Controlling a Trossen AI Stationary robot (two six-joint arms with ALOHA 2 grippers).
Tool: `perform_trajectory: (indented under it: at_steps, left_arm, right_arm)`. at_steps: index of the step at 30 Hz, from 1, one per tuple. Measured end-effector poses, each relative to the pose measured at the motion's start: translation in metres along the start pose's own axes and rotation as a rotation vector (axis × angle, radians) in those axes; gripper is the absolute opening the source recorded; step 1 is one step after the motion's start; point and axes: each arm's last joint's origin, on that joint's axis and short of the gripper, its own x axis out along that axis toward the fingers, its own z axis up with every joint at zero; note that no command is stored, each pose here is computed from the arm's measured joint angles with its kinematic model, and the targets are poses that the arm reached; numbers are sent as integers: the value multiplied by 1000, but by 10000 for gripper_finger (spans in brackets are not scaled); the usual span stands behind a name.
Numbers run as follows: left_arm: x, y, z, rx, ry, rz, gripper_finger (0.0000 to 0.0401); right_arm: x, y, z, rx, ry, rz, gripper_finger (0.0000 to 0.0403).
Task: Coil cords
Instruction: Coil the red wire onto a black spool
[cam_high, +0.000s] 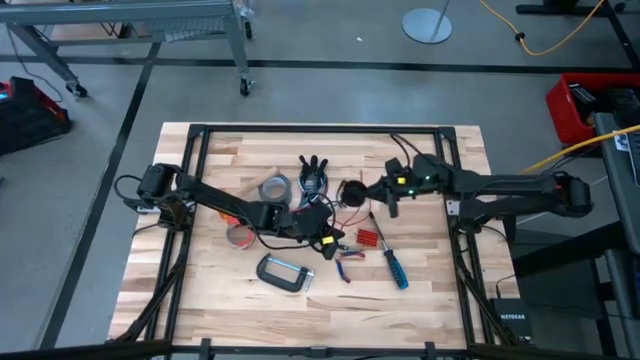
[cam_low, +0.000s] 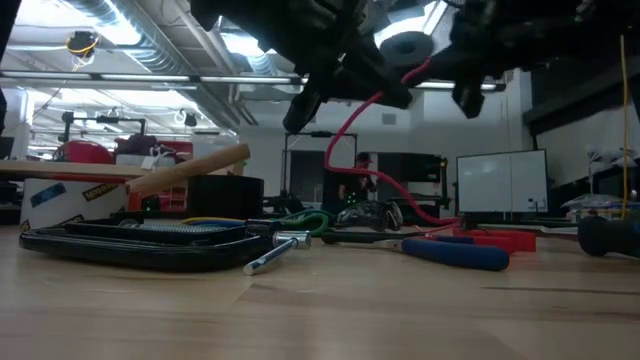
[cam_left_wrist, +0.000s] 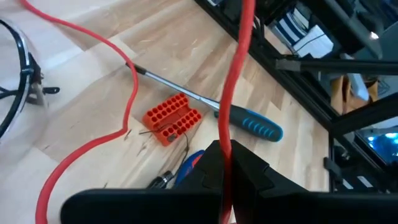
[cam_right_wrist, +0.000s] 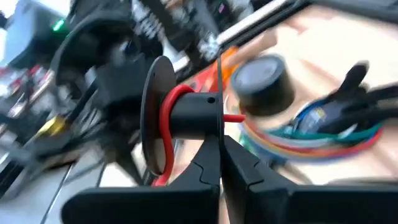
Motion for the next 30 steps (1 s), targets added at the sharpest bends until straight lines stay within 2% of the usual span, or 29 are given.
perform_trajectory:
  at_steps: [4,8,18,24,30]
  left_arm:
    - [0,1,0,1,-5,15,0]
    - [1,4,5,-8,-24,21,0]
    - [6,22,23,-103,-69,59,0]
    - [8,34,36,-166,-104,78,1]
    - [10,42,45,-206,-109,72,7]
  right_arm:
    - [-19,7,-1,0,64,100,1]
    - [-33,13,-3,5,105,154,1]
    - [-35,0,-29,18,361,25,1]
    - [-29,-6,-34,9,411,-29,1]
    - [-19,-15,-38,0,421,-168,1]
